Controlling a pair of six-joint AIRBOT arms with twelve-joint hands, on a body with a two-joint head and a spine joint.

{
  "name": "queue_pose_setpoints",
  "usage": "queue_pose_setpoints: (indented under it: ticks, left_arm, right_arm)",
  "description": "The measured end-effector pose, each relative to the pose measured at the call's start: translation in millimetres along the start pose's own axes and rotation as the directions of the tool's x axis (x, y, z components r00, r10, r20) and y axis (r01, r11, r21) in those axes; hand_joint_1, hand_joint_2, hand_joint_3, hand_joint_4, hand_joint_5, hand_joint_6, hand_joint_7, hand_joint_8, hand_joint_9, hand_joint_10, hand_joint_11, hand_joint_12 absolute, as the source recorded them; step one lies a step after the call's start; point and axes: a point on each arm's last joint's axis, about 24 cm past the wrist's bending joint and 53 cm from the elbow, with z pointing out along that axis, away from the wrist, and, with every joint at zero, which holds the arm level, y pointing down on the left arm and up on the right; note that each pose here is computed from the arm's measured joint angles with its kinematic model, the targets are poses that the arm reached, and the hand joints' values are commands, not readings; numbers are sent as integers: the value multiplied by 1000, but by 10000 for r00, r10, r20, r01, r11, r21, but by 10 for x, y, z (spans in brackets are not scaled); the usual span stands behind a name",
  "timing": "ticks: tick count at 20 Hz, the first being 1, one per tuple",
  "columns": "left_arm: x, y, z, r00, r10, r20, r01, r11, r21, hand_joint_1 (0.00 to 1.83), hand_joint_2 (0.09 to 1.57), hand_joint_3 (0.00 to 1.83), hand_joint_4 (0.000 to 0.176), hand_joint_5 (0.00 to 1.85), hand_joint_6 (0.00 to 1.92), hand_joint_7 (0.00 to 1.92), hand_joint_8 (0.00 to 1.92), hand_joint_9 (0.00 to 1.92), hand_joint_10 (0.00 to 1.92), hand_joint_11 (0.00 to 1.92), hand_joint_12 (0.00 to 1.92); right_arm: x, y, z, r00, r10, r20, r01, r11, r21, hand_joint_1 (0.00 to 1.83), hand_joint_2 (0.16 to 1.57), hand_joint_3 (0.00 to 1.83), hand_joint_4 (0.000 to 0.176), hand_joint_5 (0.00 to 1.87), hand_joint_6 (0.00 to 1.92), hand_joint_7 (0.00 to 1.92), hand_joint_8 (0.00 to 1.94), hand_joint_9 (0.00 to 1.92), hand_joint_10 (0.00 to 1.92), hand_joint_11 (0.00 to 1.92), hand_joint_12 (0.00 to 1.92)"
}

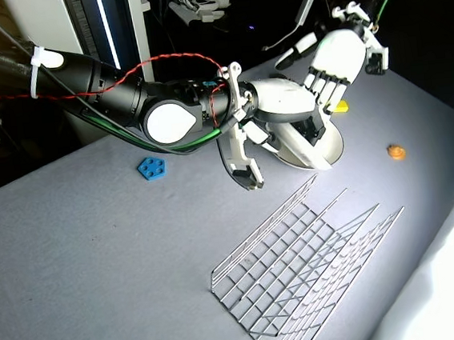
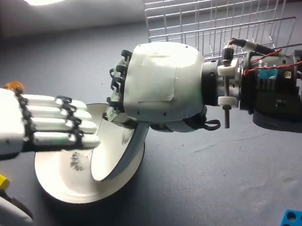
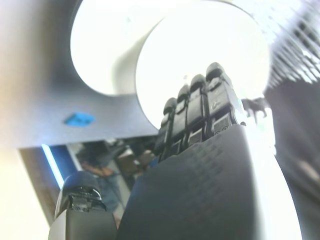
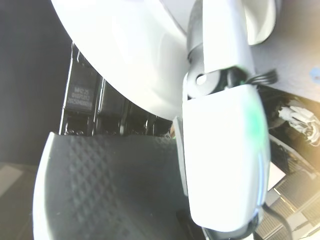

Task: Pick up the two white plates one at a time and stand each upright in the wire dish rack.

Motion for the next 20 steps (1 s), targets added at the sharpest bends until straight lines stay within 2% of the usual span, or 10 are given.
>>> queue_pose_setpoints:
  ticks: [2,3,7,8,10,14,17,20]
  left_arm:
    - [-114,7,-160,9989,-246,392,257,9993,-267,0,1002,1,0,67,15,60,12,47,11,49,26]
    - [-144,11,-227,9985,-271,471,287,9990,-339,0,994,0,0,19,2,13,2,9,1,9,4]
    - [-167,-30,-411,9978,-398,528,428,9974,-579,0,997,0,0,28,3,17,2,3,0,17,9]
    - [-189,-24,-466,9973,-425,596,463,9968,-651,0,997,0,0,87,6,82,5,62,6,65,41]
    - [-264,12,-558,9943,-587,895,663,9942,-850,0,1001,1,0,29,0,32,0,6,0,8,22]
    - [-228,27,-563,9962,-481,731,548,9941,-935,0,996,0,0,0,0,0,0,0,0,0,0]
    - [-268,57,-551,9949,-506,869,588,9938,-940,0,997,0,0,10,4,3,1,0,0,0,0]
    - [-253,60,-553,9956,-492,800,567,9940,-940,0,1005,2,0,13,1,2,0,0,0,1,0]
  right_arm:
    - [-43,17,-33,10000,-17,44,17,10000,-12,1380,1091,2,0,950,994,1034,819,987,1086,845,1039]
    - [-61,16,-50,10000,-33,55,33,10000,5,1379,1093,2,0,945,1002,1033,830,980,1094,844,1043]
    - [-183,48,-102,9999,23,159,-23,10000,7,1381,1091,0,0,944,994,1047,813,989,1082,841,1046]
    - [-217,66,-116,9998,60,207,-60,10000,-22,1381,1091,0,0,948,993,1049,808,983,1088,839,1045]
    - [-273,66,-148,9997,101,232,-101,9999,22,1382,1084,0,0,963,974,1062,784,997,1060,849,1045]
    - [-431,25,-193,9970,647,436,-653,9978,116,1380,1093,0,0,943,1014,1043,820,977,1084,836,1043]
    - [-521,-8,-213,9931,1034,544,-1046,9943,187,1376,1104,1,0,921,1057,1019,861,951,1115,816,1058]
    - [-651,-80,-255,9836,1650,723,-1676,9853,316,1381,1087,0,0,971,976,1054,786,984,1080,837,1041]
